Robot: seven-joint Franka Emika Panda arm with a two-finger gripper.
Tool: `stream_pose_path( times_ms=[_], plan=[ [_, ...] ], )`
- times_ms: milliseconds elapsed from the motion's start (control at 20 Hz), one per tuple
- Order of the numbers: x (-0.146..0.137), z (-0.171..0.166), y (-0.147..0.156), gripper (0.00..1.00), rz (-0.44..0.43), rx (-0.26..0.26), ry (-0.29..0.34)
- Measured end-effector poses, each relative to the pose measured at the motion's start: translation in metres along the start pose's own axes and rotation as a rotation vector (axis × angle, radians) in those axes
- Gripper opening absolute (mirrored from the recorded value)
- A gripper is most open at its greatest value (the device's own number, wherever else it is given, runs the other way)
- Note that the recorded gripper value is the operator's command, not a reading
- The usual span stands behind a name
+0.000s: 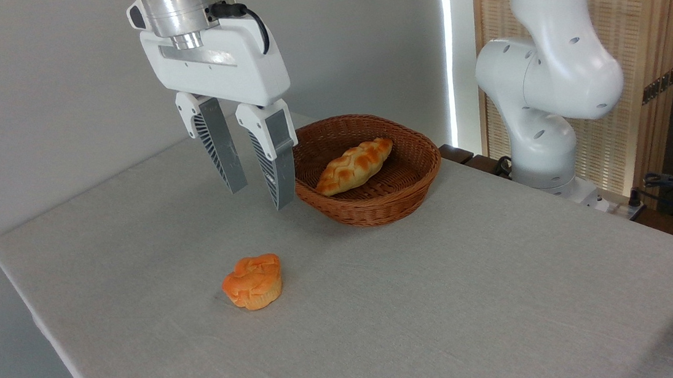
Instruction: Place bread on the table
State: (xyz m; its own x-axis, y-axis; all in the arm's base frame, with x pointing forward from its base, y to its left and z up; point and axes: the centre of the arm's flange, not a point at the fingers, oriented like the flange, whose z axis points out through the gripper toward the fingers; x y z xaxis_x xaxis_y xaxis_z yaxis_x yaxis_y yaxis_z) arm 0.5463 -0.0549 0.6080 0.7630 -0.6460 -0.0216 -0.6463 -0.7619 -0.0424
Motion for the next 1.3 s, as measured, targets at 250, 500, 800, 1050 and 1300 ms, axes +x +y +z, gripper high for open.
stream_pose_path(
  times_ms=[250, 500, 800, 1050, 1300],
  plan=[
    [0.000, 0.000, 0.000, 1.00, 0.000, 0.000, 0.000],
    [0.000, 0.000, 0.000, 1.00, 0.000, 0.000, 0.000],
    [0.001, 0.001, 0.001, 1.00, 0.003, -0.002, 0.000],
    [-0.011, 0.000, 0.026, 1.00, 0.012, -0.053, 0.023],
    [-0.038, 0.012, 0.099, 1.00, 0.102, -0.086, -0.001]
  ],
)
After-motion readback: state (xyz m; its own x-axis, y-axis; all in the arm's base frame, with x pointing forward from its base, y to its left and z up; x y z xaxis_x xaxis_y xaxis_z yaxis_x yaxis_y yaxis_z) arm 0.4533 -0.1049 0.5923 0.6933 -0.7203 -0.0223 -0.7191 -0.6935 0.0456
